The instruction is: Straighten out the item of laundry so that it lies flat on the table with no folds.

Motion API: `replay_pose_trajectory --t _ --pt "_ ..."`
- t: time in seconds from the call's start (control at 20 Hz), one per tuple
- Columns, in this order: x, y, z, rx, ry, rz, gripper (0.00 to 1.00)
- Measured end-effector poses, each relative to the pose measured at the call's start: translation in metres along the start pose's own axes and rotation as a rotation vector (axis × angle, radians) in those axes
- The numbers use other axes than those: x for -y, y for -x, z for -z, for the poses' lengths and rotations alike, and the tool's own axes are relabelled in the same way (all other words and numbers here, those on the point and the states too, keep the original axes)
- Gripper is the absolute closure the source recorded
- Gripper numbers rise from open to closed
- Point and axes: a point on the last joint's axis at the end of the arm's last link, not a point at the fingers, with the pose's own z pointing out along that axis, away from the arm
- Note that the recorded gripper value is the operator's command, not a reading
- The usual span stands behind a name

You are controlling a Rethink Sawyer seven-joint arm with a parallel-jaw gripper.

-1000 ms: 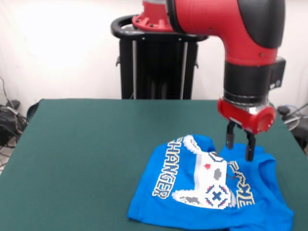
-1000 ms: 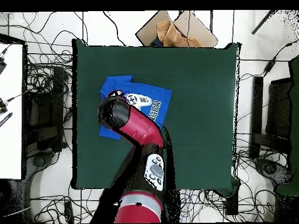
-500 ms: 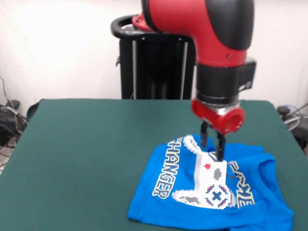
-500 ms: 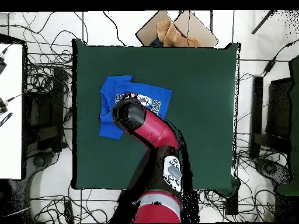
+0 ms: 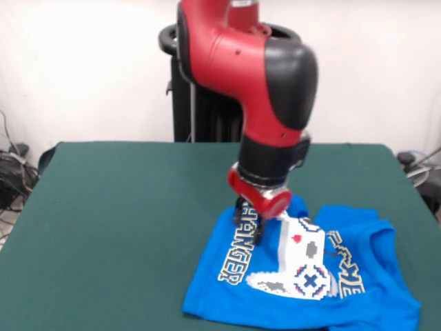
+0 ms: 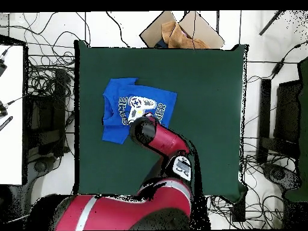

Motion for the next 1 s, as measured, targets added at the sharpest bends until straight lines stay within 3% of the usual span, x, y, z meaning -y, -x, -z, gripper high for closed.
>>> replay_pose_trajectory --t 0.2,0.5,0.55,0.75,1.0 --pt "0.031 0.001 -0.018 -0.029 -0.043 0.008 0.00" --pt "0.082 0.006 -0.019 -0.038 -0.079 0.030 0.00" --pt "0.097 0.013 -0.024 0.003 -0.074 0.065 0.00" --pt "0.108 0.021 -0.031 0.055 -0.050 0.111 0.00" --pt "0.115 0.023 -0.031 0.054 0.002 0.186 0.00"
